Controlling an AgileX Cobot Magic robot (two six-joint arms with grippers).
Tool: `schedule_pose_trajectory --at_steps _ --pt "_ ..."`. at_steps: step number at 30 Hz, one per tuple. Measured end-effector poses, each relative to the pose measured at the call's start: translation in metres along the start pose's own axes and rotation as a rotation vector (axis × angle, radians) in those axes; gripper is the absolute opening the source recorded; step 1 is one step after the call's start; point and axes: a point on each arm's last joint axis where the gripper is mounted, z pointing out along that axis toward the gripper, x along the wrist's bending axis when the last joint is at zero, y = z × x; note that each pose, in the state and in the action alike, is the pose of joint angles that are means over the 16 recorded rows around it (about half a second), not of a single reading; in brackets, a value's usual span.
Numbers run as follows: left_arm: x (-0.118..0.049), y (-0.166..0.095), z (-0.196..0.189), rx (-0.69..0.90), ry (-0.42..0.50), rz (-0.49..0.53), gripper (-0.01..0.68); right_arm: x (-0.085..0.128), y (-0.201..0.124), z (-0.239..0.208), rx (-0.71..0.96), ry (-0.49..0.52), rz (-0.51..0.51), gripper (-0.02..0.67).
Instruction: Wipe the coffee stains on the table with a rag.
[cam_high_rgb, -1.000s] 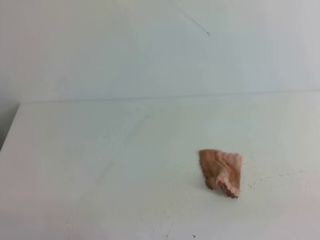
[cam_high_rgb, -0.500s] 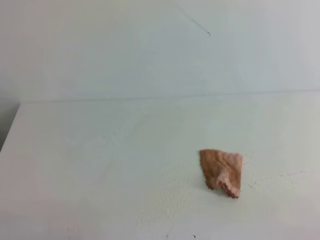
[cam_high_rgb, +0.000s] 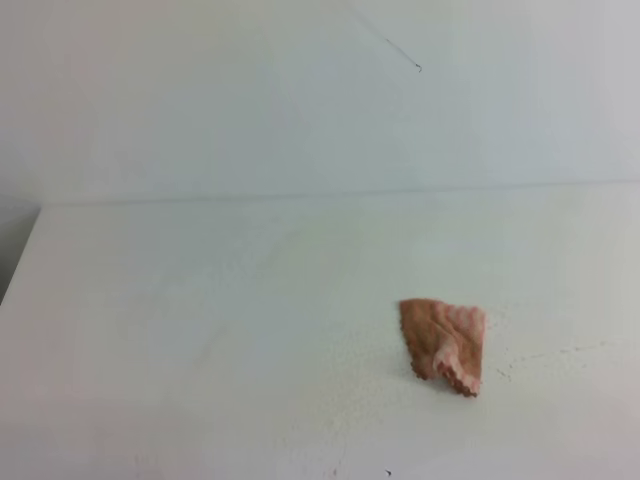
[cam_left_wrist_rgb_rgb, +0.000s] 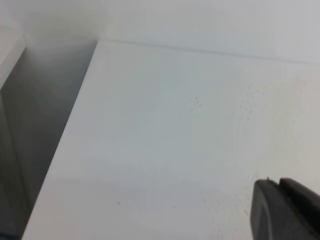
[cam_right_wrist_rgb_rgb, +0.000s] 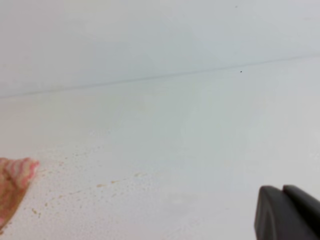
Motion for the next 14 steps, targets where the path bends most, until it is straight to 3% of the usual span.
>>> schedule_pose_trajectory --at_steps 14 --pt "0.0 0.0 0.0 0.0 0.0 0.0 -0.001 0.0 -0.0005 0.0001 0.007 0.002 -0.008 -0.004"
